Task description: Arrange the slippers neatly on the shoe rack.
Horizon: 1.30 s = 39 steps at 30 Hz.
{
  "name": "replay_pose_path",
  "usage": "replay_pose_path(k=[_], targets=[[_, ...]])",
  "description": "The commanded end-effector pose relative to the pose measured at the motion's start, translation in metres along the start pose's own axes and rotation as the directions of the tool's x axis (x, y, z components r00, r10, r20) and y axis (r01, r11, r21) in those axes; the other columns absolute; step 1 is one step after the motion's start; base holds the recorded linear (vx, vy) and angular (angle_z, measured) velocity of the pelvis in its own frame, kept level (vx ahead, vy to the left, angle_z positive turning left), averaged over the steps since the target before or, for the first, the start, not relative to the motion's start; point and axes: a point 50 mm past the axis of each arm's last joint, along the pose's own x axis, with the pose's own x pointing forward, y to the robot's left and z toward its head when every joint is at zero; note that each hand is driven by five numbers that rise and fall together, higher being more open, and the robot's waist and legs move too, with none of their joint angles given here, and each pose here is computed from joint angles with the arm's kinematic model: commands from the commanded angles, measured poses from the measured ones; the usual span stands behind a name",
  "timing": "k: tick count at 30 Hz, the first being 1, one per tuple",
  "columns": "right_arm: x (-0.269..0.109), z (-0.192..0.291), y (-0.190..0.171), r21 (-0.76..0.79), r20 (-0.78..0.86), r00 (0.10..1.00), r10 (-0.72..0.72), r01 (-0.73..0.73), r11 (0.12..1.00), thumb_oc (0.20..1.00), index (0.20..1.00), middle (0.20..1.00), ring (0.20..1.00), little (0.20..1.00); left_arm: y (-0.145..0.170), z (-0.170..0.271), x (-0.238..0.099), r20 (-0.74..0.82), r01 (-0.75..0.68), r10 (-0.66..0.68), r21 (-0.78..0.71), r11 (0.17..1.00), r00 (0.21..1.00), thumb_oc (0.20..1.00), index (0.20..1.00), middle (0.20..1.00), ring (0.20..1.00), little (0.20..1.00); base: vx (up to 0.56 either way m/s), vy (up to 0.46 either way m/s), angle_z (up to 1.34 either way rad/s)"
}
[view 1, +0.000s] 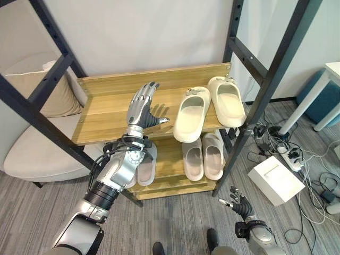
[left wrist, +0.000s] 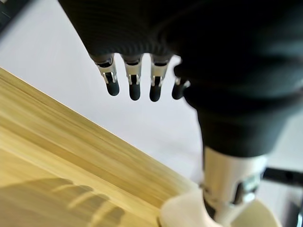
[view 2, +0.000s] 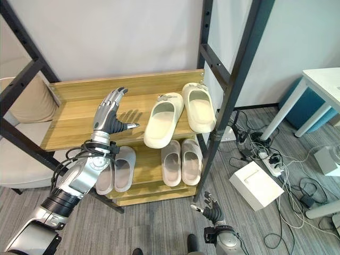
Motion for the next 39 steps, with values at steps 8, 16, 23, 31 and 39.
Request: replay_pose_path(k=[8, 16, 23, 31, 39], targets=[[0.002, 0.004, 0.004, -0.011, -0.008, 0.999, 0.041, -0.041, 0.999, 1.0, 1.0, 1.0, 1.0, 1.0, -0.026, 0.04, -0.003, 0.115, 0.208, -0.249, -0.897, 0.39, 0.962, 1.0, 1.0, 1.0, 1.0, 1.0, -0.01, 0.014, 0.05], [-0.001, 0.0, 0.005, -0.044, -0.037, 0.995, 0.094, -0.095, 0.994, 1.0, 1.0, 1.0, 1.0, 1.0, -0.047, 0.061, -0.004, 0.206, 0.302, -0.399, -0.934, 0.193, 0.893, 1.0, 1.0, 1.0, 1.0, 1.0, 0.0, -0.002, -0.04], [0.0, -0.001, 0.008, -0.052, -0.049, 0.993, 0.106, -0.109, 0.993, 1.0, 1.0, 1.0, 1.0, 1.0, -0.076, 0.092, 0.016, 0.225, 0.362, -0.441, -0.896, 0.256, 0.869, 1.0, 1.0, 1.0, 1.0, 1.0, 0.0, -0.002, 0.0], [0.002, 0.001, 0.005, -0.083, -0.041, 0.995, 0.095, -0.098, 0.992, 1.0, 1.0, 1.0, 1.0, 1.0, -0.1, 0.097, 0.031, 0.156, 0.421, -0.498, -0.769, 0.481, 0.853, 1.0, 1.0, 1.0, 1.0, 1.0, 0.0, -0.001, 0.0], [0.002, -0.001, 0.001, -0.088, -0.042, 0.996, 0.08, -0.084, 0.993, 1.0, 1.0, 1.0, 1.0, 1.0, -0.103, 0.097, 0.044, 0.117, 0.434, -0.491, -0.669, 0.603, 0.863, 1.0, 1.0, 1.0, 1.0, 1.0, 0.0, 0.0, 0.0]])
